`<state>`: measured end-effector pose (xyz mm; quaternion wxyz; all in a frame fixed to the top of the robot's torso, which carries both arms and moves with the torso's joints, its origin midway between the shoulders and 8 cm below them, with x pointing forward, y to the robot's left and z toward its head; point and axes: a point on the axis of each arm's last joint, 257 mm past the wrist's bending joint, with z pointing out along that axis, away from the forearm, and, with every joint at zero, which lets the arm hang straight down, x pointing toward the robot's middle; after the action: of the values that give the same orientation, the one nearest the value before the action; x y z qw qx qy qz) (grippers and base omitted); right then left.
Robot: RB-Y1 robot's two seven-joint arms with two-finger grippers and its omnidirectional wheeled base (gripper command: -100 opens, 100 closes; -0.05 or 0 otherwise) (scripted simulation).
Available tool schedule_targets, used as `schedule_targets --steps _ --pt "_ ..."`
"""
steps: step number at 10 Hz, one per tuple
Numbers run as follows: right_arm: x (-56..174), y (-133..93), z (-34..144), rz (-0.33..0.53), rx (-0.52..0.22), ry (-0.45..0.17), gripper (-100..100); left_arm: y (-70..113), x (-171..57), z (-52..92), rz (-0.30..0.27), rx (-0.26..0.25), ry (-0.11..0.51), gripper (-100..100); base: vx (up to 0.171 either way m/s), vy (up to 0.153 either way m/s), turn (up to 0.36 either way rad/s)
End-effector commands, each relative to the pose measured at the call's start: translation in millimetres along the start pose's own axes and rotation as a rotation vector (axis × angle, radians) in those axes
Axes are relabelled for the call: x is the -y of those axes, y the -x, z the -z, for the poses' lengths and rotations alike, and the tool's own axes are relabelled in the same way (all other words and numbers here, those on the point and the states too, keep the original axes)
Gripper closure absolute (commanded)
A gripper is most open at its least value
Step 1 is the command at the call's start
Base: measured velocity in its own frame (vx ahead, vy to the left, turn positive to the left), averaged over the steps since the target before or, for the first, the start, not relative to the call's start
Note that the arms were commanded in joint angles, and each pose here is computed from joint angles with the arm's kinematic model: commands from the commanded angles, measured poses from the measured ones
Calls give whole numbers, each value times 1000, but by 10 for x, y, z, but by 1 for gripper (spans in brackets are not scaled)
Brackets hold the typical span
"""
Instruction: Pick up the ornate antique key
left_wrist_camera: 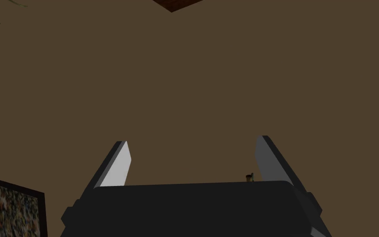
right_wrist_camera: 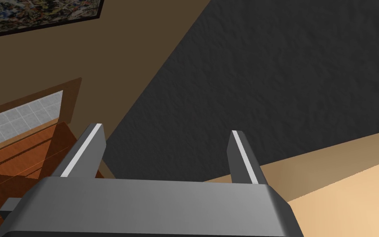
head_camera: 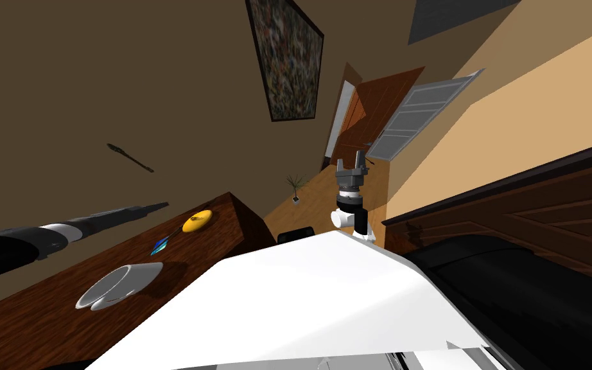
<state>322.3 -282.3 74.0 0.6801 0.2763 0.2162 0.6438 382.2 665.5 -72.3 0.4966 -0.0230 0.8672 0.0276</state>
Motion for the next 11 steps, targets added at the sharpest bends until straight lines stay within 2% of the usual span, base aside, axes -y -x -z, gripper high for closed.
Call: schedule_targets --steps 1,2,6,7,8,10,11 --pt "0 0 0 0 0 0 0 0 0 0 0 0 0 -100 43 9 -32" --pt "0 0 0 0 0 0 0 -8 -6 4 0 0 1 100 0 0 0" --pt "0 0 0 0 0 0 0 -6 -5 4 -1 0 1 100 0 0 0" --pt "0 0 0 0 0 0 0 -6 -5 4 -1 0 1 0 0 0 0" --pt "0 0 0 0 0 0 0 127 -27 11 4 4 -2 -100 30 -18 137" --pt "0 1 0 0 0 0 0 338 -49 25 10 9 -8 -100 73 -57 199" --pt "0 0 0 0 0 0 0 338 -49 25 10 9 -8 -100 50 -44 16"
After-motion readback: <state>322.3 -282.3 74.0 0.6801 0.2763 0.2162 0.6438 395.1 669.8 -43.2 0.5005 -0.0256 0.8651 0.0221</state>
